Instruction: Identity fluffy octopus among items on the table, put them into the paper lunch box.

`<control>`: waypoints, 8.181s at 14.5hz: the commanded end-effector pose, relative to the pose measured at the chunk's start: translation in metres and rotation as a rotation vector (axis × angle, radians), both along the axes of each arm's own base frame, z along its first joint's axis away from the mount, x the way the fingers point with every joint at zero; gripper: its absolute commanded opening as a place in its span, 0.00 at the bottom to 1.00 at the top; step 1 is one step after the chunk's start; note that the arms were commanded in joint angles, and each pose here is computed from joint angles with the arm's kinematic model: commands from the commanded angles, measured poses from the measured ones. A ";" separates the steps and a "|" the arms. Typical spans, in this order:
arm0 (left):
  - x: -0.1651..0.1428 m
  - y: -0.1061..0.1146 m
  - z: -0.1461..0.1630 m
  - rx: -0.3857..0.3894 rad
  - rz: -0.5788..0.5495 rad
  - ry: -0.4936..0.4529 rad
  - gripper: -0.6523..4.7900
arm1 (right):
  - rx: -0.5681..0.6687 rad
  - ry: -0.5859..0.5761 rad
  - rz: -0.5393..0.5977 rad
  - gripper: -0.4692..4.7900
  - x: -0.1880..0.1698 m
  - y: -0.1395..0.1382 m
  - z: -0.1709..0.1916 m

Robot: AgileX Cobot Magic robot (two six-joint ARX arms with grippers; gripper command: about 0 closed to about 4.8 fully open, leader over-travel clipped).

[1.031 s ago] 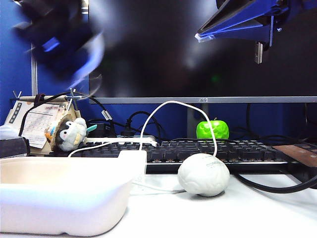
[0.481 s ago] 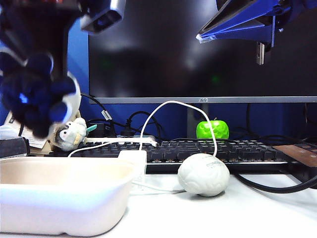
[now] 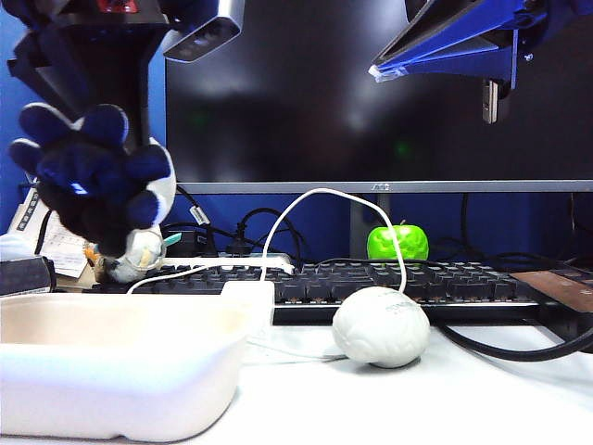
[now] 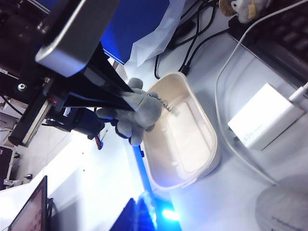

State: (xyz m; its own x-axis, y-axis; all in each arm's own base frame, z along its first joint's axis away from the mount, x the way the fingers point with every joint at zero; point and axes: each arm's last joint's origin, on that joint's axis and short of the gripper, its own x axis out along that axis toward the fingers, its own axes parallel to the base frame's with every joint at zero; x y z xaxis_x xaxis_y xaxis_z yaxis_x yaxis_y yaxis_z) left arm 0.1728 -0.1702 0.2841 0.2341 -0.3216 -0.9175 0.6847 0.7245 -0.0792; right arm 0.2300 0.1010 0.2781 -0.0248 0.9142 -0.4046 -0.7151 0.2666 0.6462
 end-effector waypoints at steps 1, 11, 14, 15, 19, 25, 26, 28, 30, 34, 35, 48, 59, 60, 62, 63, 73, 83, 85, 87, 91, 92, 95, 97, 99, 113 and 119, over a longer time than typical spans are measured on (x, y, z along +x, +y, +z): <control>0.000 0.000 0.000 -0.006 0.002 0.000 0.11 | 0.014 -0.015 0.011 0.08 -0.001 0.000 0.003; 0.012 -0.013 -0.029 0.074 -0.007 0.124 0.11 | 0.014 -0.016 0.011 0.08 -0.001 0.000 0.003; 0.014 -0.016 -0.035 0.078 -0.012 0.149 0.11 | 0.014 -0.016 0.011 0.08 -0.001 0.000 0.003; 0.014 -0.016 -0.035 0.081 -0.012 0.152 0.11 | 0.014 -0.016 0.011 0.08 -0.001 0.000 0.003; 0.015 -0.016 -0.037 0.091 -0.012 0.162 0.11 | 0.014 -0.015 0.011 0.08 -0.001 0.000 0.003; 0.022 -0.023 -0.054 0.125 -0.011 0.201 0.11 | 0.014 -0.015 0.011 0.08 -0.001 0.000 0.003; 0.024 -0.025 -0.058 0.130 -0.011 0.207 0.11 | 0.014 -0.015 0.011 0.08 -0.001 0.000 0.003; 0.027 -0.027 -0.061 0.130 -0.011 0.207 0.11 | 0.014 -0.015 0.011 0.08 -0.001 0.000 0.003; 0.028 -0.029 -0.062 0.121 -0.011 0.198 0.11 | 0.014 -0.015 0.011 0.08 -0.001 0.000 0.003; 0.028 -0.029 -0.062 0.131 -0.008 0.192 0.29 | 0.014 -0.015 0.011 0.08 -0.001 0.000 0.003; 0.028 -0.029 -0.062 0.131 -0.008 0.193 0.36 | 0.014 -0.015 0.011 0.08 -0.001 0.000 0.003; 0.029 -0.026 -0.062 0.206 0.016 0.139 0.82 | 0.014 -0.015 0.012 0.08 -0.001 0.000 0.003; 0.043 -0.040 0.002 0.058 0.034 0.052 0.79 | 0.012 -0.012 0.013 0.08 -0.001 0.000 0.003; 0.046 -0.042 0.020 0.022 0.032 0.022 0.79 | 0.012 -0.012 0.012 0.08 -0.001 0.000 0.003; 0.047 -0.043 0.054 -0.032 0.025 -0.038 0.71 | 0.012 -0.012 0.013 0.08 -0.001 0.000 0.003; 0.045 -0.042 0.084 -0.081 0.025 -0.088 0.57 | 0.014 -0.018 0.013 0.08 -0.001 0.000 0.004; -0.055 0.056 0.281 -0.551 -0.030 -0.688 0.21 | 0.125 -0.707 -0.150 0.08 -0.084 -0.030 0.157; -0.246 0.239 0.283 -0.815 -0.070 -1.147 0.11 | 0.160 -1.208 -0.617 0.08 -0.288 -0.106 0.190; -0.271 0.263 0.264 -0.817 -0.065 -1.135 0.11 | 0.149 -1.220 -0.664 0.08 -0.314 -0.115 0.176; -0.292 0.275 0.249 -0.835 -0.046 -1.115 0.11 | 0.126 -1.251 -0.773 0.08 -0.334 -0.121 0.166; -0.327 0.261 0.234 -0.816 -0.027 -1.128 0.11 | -0.033 -1.228 -0.925 0.08 -0.346 -0.097 0.153; -0.334 0.249 0.234 -0.795 -0.016 -1.142 0.11 | -0.056 -1.234 -0.930 0.08 -0.346 -0.087 0.152; -0.350 0.203 0.233 -0.704 0.047 -1.194 0.11 | -0.117 -1.256 -1.002 0.08 -0.344 -0.071 0.153; -0.353 0.182 0.233 -0.647 0.117 -1.225 0.11 | -0.143 -1.254 -1.040 0.08 -0.341 -0.072 0.152; -0.353 0.178 0.233 -0.633 0.136 -1.231 0.11 | -0.192 -1.209 -1.112 0.08 -0.330 -0.076 0.147; -0.352 0.179 0.233 -0.678 0.159 -1.194 0.11 | -0.322 -0.873 -1.060 0.08 -0.241 -0.089 0.082; -0.352 0.179 0.233 -0.676 0.157 -1.196 0.11 | -0.269 -0.997 -1.080 0.08 -0.192 -0.097 0.055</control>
State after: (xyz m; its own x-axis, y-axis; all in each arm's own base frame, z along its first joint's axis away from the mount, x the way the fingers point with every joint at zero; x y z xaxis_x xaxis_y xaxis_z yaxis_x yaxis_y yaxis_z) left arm -0.1790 0.0088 0.5178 0.8362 -0.5146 0.1897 0.4974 0.8573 0.1331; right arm 0.0348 0.0050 0.3326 0.9776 0.2073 -0.0377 -0.2104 0.9701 -0.1214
